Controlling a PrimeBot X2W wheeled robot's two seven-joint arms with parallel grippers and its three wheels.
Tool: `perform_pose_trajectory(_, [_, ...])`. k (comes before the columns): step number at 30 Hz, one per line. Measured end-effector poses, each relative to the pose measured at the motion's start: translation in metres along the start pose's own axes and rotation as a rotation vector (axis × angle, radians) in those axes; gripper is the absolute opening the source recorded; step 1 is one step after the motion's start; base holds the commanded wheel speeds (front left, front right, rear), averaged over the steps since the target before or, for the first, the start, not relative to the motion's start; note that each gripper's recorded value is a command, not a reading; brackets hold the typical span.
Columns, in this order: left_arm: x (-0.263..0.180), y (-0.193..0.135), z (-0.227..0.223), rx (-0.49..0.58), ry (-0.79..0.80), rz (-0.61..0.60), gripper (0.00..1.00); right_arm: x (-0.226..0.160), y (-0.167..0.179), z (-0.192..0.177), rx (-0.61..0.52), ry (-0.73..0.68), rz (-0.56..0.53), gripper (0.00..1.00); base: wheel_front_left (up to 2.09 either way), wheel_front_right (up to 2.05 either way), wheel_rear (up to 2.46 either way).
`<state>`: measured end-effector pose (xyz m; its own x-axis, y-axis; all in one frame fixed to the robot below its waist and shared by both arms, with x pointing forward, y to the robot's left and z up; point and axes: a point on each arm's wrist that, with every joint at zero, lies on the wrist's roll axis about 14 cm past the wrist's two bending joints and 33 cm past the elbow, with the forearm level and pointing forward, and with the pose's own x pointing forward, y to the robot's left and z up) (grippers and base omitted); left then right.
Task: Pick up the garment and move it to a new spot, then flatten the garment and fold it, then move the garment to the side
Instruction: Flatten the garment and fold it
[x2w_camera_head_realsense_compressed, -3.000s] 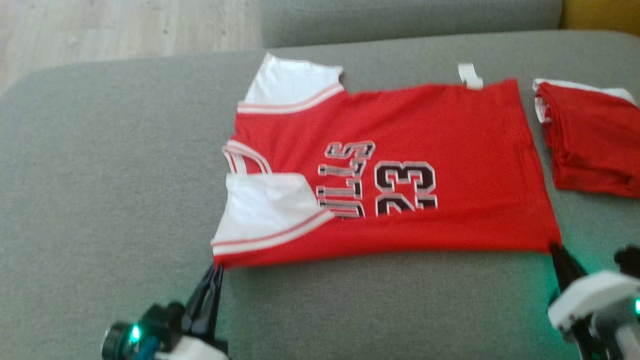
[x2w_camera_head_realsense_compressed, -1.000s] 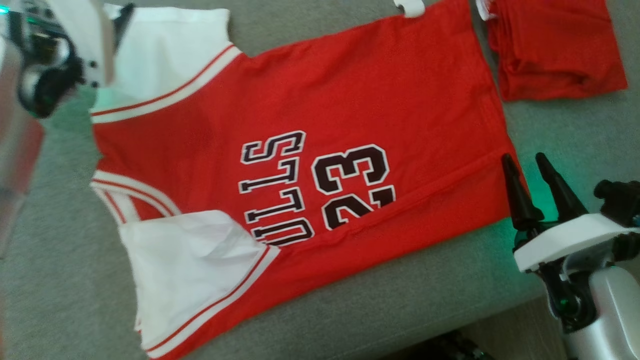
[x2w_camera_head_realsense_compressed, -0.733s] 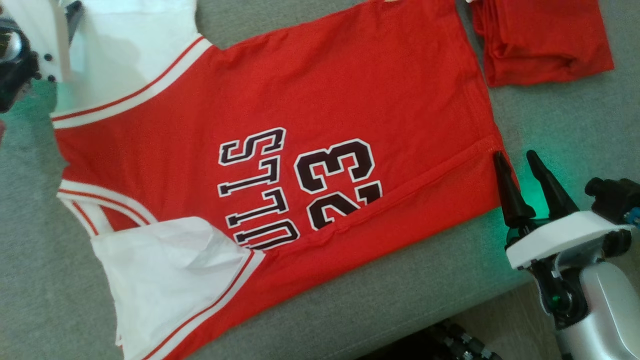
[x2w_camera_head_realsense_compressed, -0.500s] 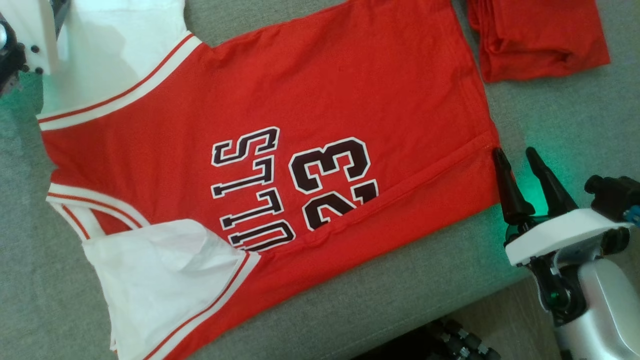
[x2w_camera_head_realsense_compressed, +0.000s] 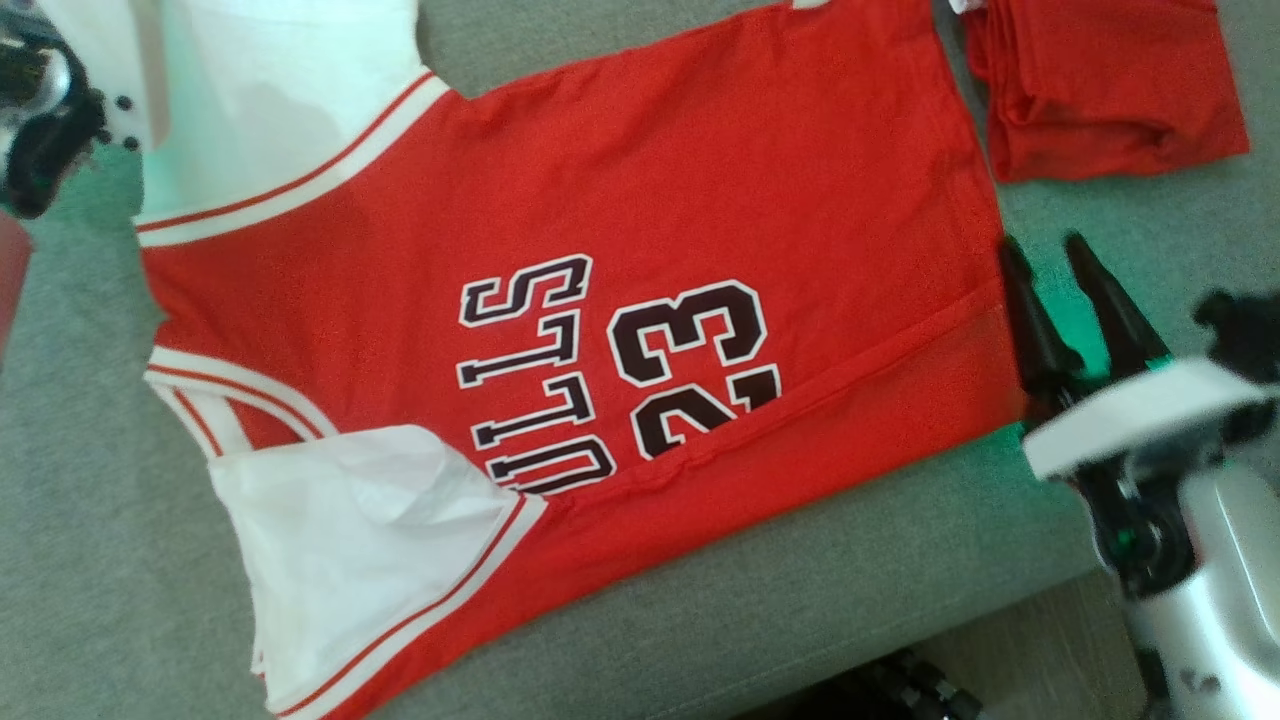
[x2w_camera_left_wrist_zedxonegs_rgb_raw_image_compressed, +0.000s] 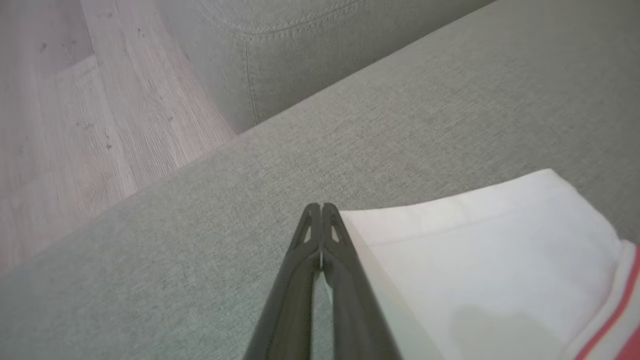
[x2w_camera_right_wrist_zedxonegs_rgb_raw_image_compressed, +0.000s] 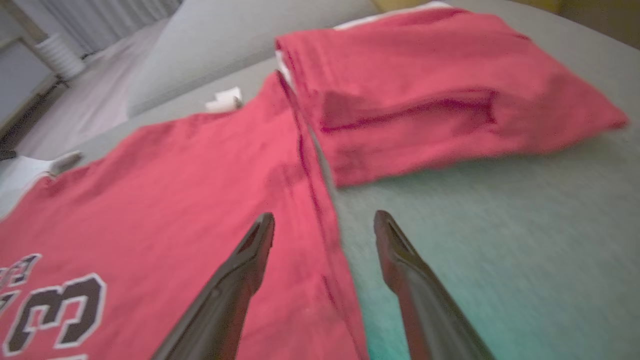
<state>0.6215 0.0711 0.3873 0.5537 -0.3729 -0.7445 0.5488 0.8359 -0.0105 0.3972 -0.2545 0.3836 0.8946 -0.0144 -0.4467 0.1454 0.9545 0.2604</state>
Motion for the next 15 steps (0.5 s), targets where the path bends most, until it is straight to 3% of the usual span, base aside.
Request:
perform_pose_trajectory(7, [-0.020, -0.018, 0.024, 0.099, -0.116, -0.025, 0.00, 0.039, 0.046, 0.040, -0.105, 0.034, 0.150, 1.00, 0.00, 0.00, 0.00])
perform_pose_trajectory(15, [-0.031, -0.028, 0.031, 0.153, -0.157, -0.052, 0.00, 0.096, 0.045, 0.057, -0.187, 0.118, 0.104, 1.00, 0.00, 0.00, 0.00])
